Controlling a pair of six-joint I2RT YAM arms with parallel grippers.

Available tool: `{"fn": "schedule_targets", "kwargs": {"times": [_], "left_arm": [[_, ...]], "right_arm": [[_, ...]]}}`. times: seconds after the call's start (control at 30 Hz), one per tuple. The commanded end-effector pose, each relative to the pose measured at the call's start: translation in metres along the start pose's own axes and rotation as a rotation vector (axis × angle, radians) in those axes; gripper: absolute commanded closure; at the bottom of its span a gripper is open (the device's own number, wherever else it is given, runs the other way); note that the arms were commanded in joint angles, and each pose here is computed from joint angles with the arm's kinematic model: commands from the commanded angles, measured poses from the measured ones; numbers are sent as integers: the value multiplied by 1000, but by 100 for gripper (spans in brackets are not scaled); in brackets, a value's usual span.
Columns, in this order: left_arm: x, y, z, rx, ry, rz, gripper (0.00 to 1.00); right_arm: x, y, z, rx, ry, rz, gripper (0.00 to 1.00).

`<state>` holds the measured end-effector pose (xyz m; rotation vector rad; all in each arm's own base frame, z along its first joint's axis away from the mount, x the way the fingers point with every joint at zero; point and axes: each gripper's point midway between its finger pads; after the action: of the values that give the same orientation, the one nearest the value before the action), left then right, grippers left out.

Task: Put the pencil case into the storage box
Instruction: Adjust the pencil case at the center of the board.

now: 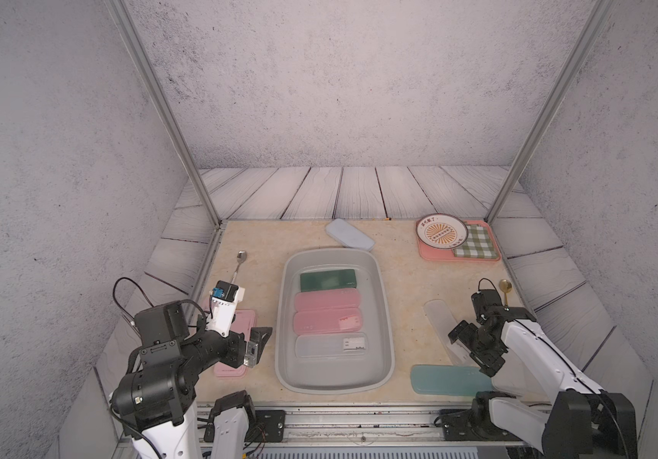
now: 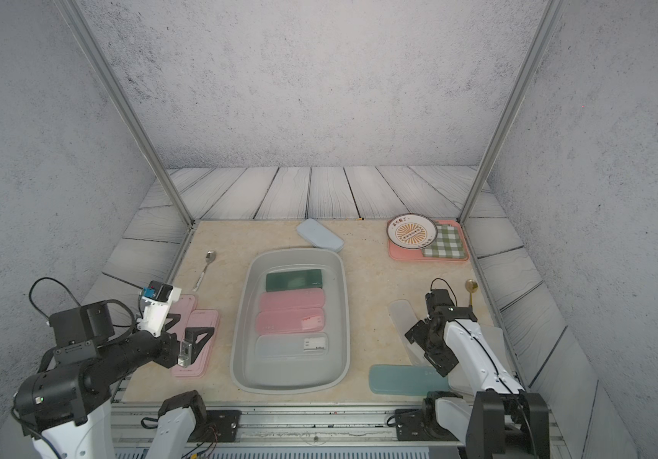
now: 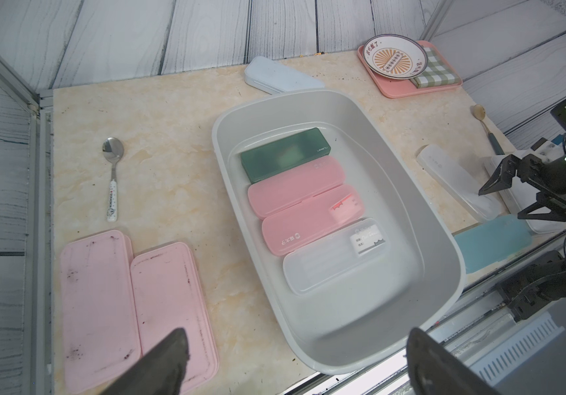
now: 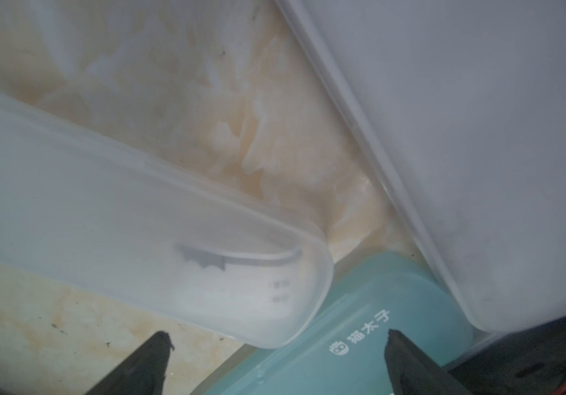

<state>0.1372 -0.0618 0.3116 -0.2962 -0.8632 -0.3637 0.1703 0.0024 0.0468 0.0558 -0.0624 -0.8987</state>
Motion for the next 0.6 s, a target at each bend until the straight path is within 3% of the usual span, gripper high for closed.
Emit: {"fn": "schedule_targets", "kwargs": {"times": [0.0, 0.13, 0.37, 0.43, 0.57], "left_arm": [[-14, -1, 4, 24, 51, -34, 0], [-31, -5, 2, -10, 141, -30, 0], [-30, 4, -3, -12, 185, -19, 0], [-17, 4, -2, -17, 145, -9, 0], [10, -15, -3, -156, 31, 57, 0]], "right_arm": [[9, 6, -5, 6, -30, 17, 1], [9, 21, -17, 62, -2, 22, 1], [3, 45, -27, 209, 31, 16, 1], [2, 50, -30, 228, 47, 6, 1], [0, 63, -36, 269, 86, -14, 1]]}}
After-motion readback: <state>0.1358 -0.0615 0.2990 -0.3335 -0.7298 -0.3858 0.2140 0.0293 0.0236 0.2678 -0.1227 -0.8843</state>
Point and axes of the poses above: each gripper's point midway between its finger pads, its own z axis back along the fingers, its own y axis along the line the jaws close on, x = y × z, and after that the axes turned 1 degree about -z, right-handed
